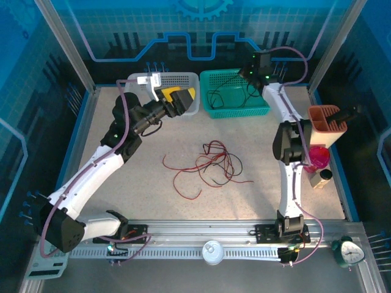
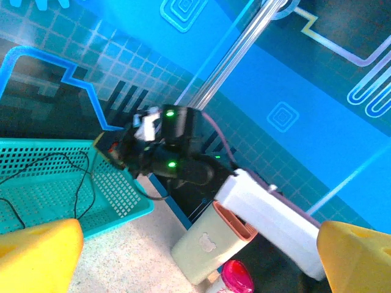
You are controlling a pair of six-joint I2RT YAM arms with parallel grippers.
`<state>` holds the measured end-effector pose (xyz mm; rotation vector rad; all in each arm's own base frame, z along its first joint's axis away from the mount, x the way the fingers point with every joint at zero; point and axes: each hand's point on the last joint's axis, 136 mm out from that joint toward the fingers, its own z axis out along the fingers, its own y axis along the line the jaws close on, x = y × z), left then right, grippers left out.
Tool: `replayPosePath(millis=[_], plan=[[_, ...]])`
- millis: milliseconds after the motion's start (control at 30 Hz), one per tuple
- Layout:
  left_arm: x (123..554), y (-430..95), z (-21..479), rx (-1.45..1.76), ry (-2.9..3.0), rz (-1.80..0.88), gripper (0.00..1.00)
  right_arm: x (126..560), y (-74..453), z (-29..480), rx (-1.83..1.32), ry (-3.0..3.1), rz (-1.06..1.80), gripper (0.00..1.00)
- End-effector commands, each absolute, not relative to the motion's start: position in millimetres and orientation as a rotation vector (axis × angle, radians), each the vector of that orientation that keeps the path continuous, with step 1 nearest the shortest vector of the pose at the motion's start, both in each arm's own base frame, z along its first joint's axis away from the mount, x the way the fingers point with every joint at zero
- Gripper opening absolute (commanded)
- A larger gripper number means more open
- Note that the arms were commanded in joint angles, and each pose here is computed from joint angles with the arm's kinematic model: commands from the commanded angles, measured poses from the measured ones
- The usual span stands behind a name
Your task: Untangle the cables
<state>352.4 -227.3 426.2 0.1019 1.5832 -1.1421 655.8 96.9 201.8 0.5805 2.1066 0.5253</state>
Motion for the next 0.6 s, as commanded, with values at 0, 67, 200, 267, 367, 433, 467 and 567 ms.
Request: replayPosePath(millis=[0,67,200,267,367,433,467,567], plan=[[338,-224,441,0.130,1.549,-1.129,0.99,639,104,134,0.553,2.342,0.487,0.00],[337,-223,440,0.129,1.552,-1.124,0.99,636,104,125,0.554,2.378,0.471,0.04],[335,-220,434,0.120,1.574,-1.109,0.99,629,98,125,0.569,2.406,0.460,0.29],[335,-218,427,0.106,1.591,-1.099,0.99,627,97,132,0.574,2.407,0.476,0.52],[333,-213,417,0.076,1.613,-1.089,0.99,623,93,150,0.559,2.393,0.467,0.70],[332,-208,411,0.043,1.619,-1.080,0.99,621,92,167,0.540,2.369,0.467,0.75],[330,-206,408,0.030,1.617,-1.079,0.99,620,92,177,0.525,2.354,0.463,0.77],[325,-199,406,-0.001,1.609,-1.082,0.99,614,89,213,0.485,2.296,0.439,0.81]])
